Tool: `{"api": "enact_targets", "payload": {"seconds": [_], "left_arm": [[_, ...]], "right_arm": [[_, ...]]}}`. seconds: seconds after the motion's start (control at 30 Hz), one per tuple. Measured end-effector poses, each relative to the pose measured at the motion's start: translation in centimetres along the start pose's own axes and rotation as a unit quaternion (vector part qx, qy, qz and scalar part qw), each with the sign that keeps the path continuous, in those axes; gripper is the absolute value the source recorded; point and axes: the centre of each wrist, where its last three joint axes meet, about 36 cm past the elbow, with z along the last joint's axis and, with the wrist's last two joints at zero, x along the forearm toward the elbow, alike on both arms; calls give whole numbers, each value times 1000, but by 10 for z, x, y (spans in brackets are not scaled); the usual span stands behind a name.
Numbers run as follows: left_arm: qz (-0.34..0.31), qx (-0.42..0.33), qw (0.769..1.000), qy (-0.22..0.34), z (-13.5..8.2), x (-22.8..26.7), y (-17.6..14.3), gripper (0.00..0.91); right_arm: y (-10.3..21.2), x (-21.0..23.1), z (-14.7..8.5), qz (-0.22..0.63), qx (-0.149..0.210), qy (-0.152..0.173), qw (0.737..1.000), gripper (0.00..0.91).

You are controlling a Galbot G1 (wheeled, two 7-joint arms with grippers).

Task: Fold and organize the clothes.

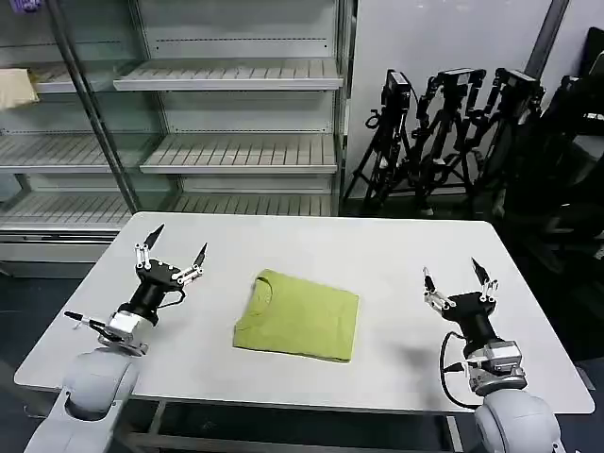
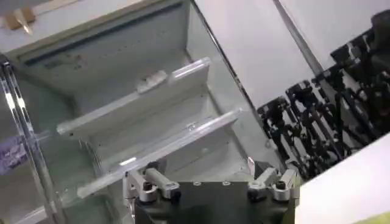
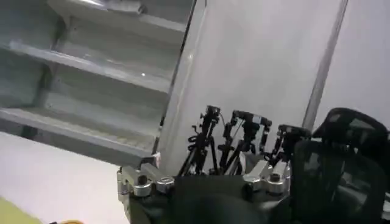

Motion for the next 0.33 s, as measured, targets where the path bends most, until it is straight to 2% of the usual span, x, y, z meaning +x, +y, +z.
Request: {"api": "enact_targets", "payload": {"seconds": [0.33], "left_arm": [[13,28,1000,0,-8,-1,-12,907]], "right_arm": [[7,6,3,6,20,-21,1000,907]]}}
